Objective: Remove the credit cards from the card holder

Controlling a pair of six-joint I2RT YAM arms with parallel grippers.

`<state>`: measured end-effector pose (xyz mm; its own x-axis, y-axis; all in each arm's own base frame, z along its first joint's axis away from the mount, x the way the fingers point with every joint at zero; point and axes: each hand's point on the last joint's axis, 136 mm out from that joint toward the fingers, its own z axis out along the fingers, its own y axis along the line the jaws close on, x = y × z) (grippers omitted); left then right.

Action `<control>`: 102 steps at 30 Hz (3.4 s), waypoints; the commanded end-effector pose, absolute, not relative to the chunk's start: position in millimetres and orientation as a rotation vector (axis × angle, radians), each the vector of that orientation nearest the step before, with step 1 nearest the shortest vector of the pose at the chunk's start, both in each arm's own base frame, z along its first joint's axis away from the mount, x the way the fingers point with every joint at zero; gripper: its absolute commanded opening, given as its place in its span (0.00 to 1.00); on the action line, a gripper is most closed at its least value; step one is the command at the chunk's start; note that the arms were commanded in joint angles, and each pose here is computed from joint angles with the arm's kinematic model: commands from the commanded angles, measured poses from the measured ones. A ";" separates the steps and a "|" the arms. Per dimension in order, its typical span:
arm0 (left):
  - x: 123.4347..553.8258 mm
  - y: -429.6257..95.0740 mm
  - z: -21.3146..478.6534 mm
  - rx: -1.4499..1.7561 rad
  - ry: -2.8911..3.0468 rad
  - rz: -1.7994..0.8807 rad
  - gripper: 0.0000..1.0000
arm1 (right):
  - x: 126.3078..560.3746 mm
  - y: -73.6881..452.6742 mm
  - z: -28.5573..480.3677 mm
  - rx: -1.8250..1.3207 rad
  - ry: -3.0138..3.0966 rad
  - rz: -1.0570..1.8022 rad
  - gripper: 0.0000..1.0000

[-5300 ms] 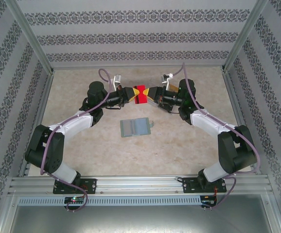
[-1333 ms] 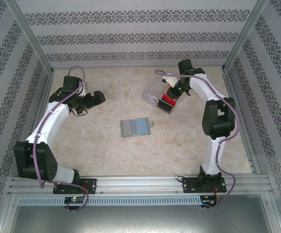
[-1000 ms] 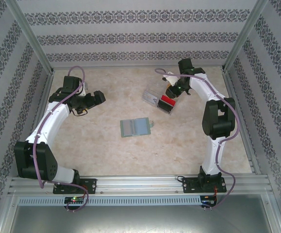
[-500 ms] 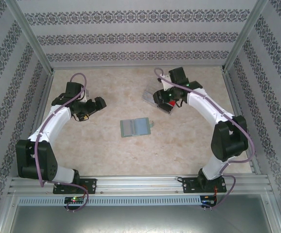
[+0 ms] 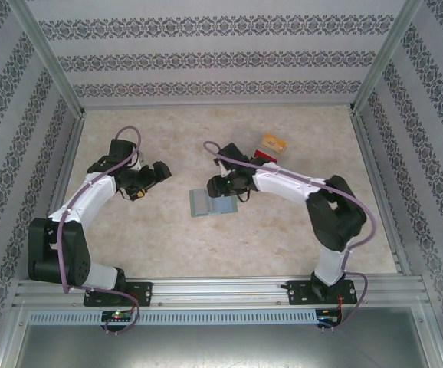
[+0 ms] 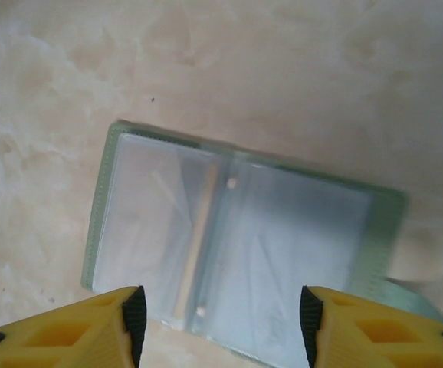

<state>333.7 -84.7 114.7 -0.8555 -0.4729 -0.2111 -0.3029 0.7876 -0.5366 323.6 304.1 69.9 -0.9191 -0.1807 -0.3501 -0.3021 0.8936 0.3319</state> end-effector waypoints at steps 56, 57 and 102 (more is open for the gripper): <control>345.8 -231.4 37.4 -0.341 2.836 -1.132 0.35 | 320.1 297.7 -3.0 -0.343 2.896 0.409 0.26; 346.2 -232.5 39.0 -0.333 2.832 -1.141 0.34 | 321.1 299.4 1.3 -0.338 2.885 0.434 0.26; 367.3 -203.4 86.3 -0.425 2.658 -1.302 0.51 | 322.2 301.7 59.0 -0.332 2.693 0.510 0.44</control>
<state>376.2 -227.5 89.5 -0.9585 -0.2851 0.0001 -0.1587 0.5333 -0.8309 323.8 297.9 67.3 -0.8972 -0.1109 -0.4275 -0.2770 0.8952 0.3491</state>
